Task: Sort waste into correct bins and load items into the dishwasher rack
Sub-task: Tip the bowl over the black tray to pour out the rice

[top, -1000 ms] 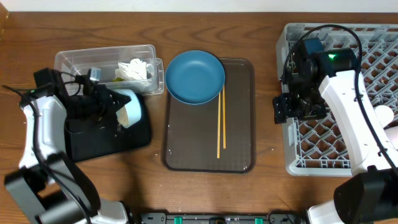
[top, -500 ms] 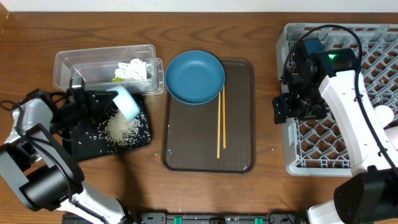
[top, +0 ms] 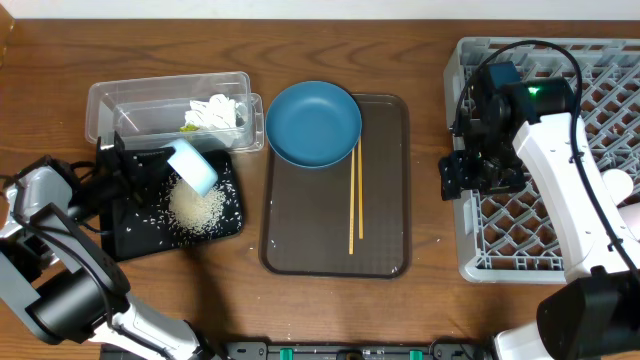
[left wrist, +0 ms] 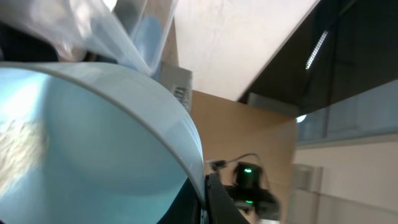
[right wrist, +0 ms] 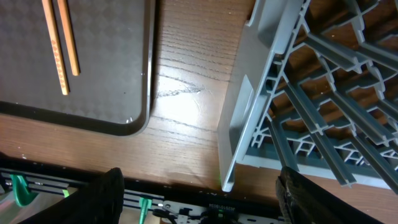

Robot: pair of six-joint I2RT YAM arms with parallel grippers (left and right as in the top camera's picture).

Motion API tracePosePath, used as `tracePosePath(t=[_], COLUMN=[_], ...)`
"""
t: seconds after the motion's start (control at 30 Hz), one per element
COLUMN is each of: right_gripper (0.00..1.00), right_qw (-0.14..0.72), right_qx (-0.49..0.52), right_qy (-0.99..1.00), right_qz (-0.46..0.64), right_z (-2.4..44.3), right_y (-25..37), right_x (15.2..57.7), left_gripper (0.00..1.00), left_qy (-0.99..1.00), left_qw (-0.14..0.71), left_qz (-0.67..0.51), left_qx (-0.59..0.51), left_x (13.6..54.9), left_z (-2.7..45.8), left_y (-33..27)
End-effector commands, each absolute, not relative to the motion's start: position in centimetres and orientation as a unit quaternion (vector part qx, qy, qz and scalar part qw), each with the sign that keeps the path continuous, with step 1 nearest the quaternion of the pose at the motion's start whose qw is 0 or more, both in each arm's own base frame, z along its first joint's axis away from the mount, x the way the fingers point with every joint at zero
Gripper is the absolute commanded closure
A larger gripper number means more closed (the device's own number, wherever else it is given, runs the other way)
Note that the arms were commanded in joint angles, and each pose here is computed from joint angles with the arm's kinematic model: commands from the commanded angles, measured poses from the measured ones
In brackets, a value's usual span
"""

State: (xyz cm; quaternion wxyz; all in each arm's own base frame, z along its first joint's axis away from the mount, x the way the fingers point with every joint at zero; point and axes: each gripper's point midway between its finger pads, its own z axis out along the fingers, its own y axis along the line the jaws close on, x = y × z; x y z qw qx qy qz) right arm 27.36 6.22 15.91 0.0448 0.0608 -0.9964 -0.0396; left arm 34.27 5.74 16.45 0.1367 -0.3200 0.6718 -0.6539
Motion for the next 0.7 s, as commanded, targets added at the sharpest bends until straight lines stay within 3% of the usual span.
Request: tracePosePath(t=[0.0, 0.13, 0.67], right_gripper=[0.23, 0.23, 0.23], right_qw=[0.027, 0.03, 0.036], right_qx=[0.07, 0.07, 0.069], right_qy=[-0.997, -0.996, -0.996], right_qz=[-0.037, -0.036, -0.036], right_z=[16.7, 16.7, 16.8], right_y=[6.3, 6.3, 6.2], right_x=[27.6, 27.4, 27.2], left_gripper=[0.94, 0.94, 0.94], left_qy=[0.685, 0.669, 0.667], left_qw=[0.113, 0.175, 0.132], left_qz=[-0.632, -0.661, -0.66], left_qx=[-0.343, -0.291, -0.319], left_x=[33.9, 34.0, 33.5], left_z=[15.1, 17.2, 16.9], left_y=[6.0, 5.9, 5.1])
